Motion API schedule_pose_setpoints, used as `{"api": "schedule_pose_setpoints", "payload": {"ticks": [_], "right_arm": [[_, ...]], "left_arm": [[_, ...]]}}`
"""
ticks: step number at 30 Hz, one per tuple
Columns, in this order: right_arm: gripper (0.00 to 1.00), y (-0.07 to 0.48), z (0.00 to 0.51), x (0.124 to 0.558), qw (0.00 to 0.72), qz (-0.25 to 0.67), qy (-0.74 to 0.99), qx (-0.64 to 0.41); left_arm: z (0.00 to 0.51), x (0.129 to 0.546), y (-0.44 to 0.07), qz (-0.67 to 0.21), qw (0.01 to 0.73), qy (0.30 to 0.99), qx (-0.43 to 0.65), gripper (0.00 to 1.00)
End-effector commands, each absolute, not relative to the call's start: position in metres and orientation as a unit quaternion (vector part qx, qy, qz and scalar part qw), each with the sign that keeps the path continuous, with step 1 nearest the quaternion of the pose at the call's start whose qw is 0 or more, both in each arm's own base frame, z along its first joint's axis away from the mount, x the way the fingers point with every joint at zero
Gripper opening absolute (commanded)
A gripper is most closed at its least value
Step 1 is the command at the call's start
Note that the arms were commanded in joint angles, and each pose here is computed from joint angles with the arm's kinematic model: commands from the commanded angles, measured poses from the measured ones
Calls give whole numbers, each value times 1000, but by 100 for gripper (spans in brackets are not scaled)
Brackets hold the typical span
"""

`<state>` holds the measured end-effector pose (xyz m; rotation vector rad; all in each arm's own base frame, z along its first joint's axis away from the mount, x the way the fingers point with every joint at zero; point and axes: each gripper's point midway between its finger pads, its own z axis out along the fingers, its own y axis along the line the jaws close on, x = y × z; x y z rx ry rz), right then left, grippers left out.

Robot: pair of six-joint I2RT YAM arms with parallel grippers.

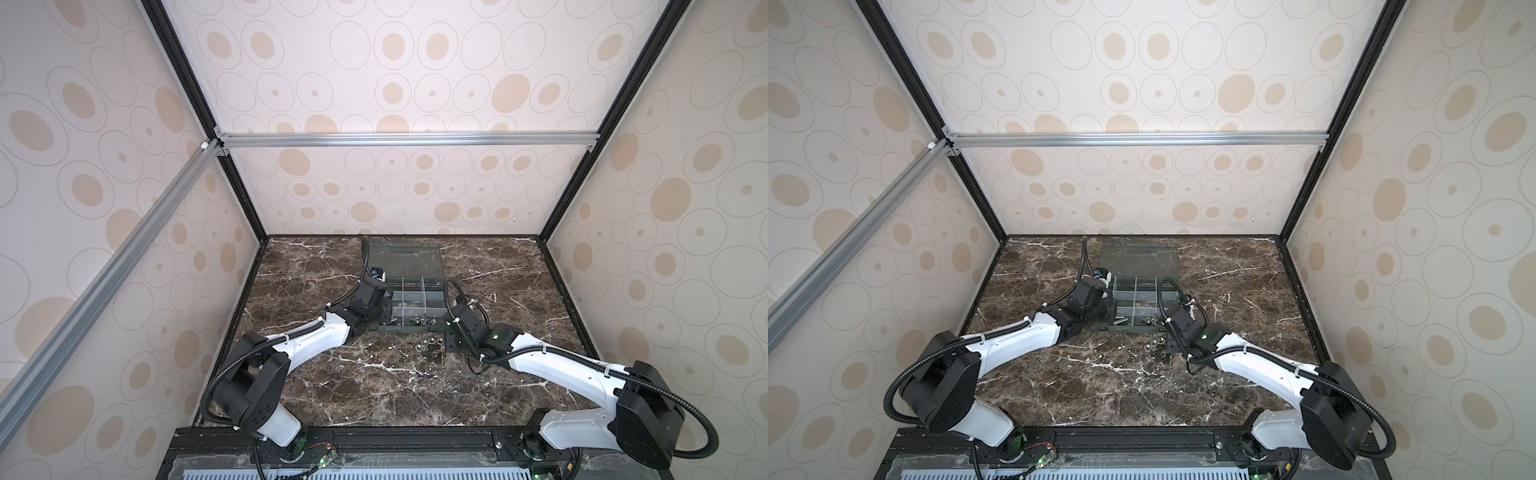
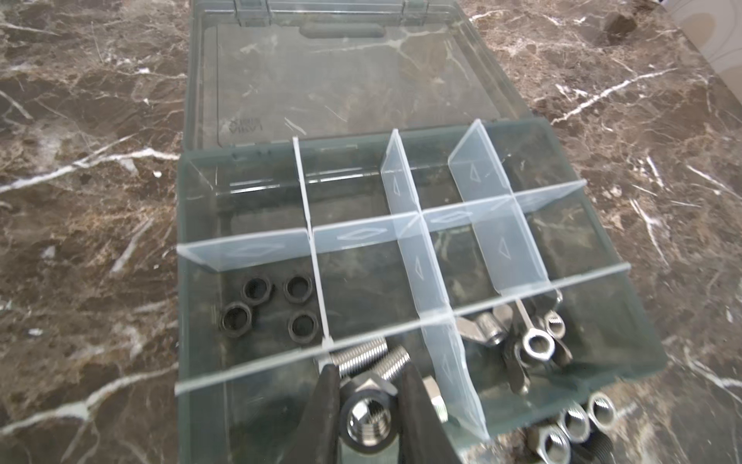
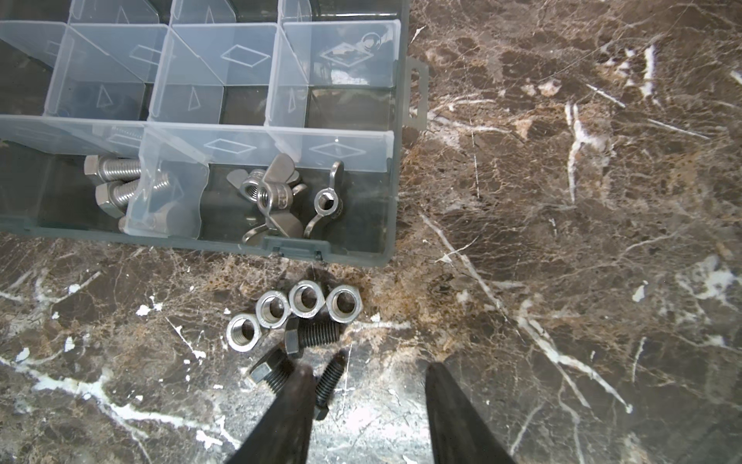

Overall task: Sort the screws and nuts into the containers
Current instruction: 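Lift the silver nut over the organizer and release it into a compartment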

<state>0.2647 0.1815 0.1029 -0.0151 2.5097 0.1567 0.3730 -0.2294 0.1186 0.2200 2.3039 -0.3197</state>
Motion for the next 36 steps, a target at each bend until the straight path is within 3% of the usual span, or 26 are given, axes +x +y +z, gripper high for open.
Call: {"api": "schedule_pose_setpoints", "payload": {"ticks": [1,18,28,36], "right_arm": [[48,177,110,266,311,60,948,8],[48,179,113,265,304,55,951,-6],[49,175,116,263,311,56,949,-1],[49,175,114,262,309,58,949,-8]], "left_arm": [[134,391,-242,-134,407,897,109,19],[118,421,-250,-132,396,901,118,21],[123,424,-254,-141,395,900,119,40],[148,400,-239,-162,416,889,99,42]]}}
